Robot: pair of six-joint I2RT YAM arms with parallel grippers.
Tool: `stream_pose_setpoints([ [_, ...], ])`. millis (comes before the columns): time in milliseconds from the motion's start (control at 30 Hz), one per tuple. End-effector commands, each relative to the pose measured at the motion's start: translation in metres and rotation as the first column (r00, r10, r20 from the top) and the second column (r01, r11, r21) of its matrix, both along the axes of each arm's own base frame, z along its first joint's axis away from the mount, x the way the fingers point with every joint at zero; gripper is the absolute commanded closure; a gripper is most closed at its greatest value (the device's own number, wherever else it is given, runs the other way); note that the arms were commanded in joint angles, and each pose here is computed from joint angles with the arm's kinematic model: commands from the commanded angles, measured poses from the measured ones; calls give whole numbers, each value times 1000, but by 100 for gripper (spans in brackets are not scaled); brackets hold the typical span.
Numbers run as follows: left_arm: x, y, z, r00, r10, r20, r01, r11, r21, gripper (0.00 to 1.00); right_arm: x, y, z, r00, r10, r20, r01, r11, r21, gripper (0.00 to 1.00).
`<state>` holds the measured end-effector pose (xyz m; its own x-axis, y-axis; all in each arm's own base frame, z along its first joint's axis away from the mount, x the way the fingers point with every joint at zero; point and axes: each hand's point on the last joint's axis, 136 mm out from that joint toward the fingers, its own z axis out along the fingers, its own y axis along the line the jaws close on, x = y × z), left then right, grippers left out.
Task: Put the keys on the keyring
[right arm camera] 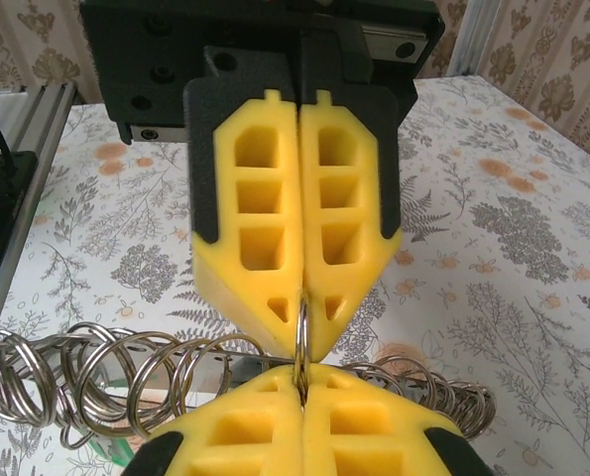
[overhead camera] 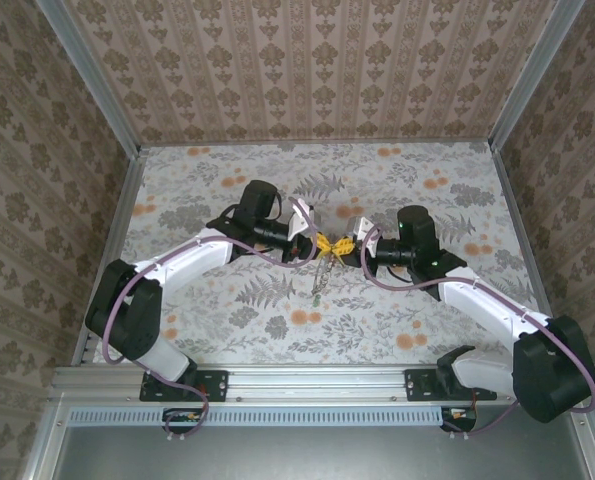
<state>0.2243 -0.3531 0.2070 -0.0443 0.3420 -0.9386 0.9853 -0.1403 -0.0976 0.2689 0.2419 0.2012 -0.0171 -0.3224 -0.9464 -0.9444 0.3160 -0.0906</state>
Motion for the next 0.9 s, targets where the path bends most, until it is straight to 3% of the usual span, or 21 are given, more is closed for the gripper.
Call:
stream_pose_setpoints([
  [0,-8,1,11,999,-35,27,34,999,7,87,-3,2,7,1000,24,-2,-24,999,-28,100],
  [200,-5,3,0,997,-22,74,15,995,97,78,-8,7,4,998,60,-13,-61,992,-109,100],
  [367,-7,2,-8,994,-45,99,28,986,162,79,-10,10,2,997,71,-28,-74,985,-155,100],
  [533,-8,4,-15,993,-53,108,30,978,205,100,-8,11,2,998,64,-26,-68,983,-173,100],
  [633,-8,4,-12,994,-41,106,22,985,174,100,-6,10,1,998,53,-21,-56,983,-176,98],
  [867,-4,-1,18,999,-10,44,11,1000,-29,100,0,8,-8,1000,-2,-25,-1,995,-95,93],
])
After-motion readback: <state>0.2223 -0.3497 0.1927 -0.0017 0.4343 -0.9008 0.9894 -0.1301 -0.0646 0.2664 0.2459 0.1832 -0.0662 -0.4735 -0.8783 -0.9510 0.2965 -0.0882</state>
